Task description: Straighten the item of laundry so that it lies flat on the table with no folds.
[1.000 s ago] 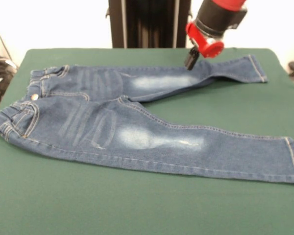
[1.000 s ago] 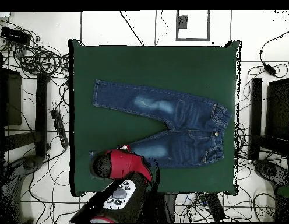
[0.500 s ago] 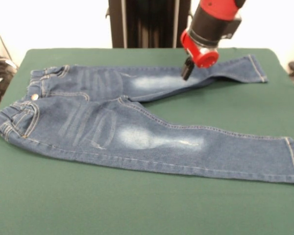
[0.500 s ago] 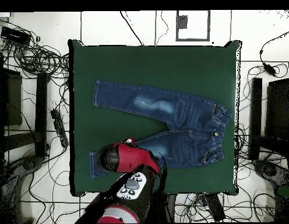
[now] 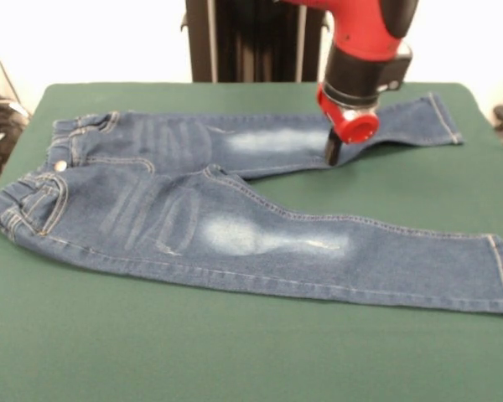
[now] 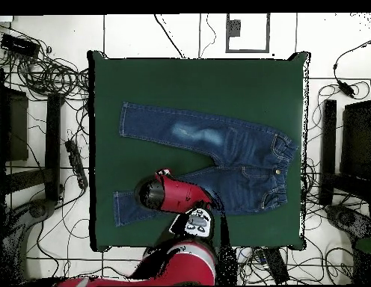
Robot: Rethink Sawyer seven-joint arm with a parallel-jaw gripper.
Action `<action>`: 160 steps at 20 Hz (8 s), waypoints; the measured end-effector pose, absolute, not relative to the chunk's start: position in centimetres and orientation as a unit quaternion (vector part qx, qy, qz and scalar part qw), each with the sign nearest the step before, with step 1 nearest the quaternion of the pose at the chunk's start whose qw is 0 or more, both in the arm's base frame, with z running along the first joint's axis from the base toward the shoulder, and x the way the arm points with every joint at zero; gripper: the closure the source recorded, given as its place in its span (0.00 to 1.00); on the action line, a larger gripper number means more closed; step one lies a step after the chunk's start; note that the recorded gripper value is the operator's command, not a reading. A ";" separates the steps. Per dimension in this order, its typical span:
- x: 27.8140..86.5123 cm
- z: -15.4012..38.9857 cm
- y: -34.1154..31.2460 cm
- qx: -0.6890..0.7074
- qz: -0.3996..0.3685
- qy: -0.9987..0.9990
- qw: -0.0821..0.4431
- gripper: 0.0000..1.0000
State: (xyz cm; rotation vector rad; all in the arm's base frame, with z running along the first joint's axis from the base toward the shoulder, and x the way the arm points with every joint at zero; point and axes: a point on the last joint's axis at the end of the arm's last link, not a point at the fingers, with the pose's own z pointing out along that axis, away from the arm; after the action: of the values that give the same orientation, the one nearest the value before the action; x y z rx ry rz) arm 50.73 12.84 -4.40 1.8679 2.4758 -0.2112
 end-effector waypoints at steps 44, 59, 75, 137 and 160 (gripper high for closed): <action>59.0 1.5 15.5 0.615 -0.010 0.786 0.054 1.00; 65.9 9.0 -7.2 0.647 -0.027 0.757 0.086 1.00; 58.0 9.4 -29.9 0.611 -0.044 0.788 0.067 1.00; 51.4 -0.7 -16.2 0.342 -0.122 0.925 0.111 1.00; 50.4 -3.1 -12.3 0.403 -0.303 0.853 0.136 1.00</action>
State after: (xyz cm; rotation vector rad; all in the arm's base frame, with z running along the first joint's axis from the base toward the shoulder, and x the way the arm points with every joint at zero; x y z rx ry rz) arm 50.44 -12.29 -3.14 1.1657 2.4695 -0.8784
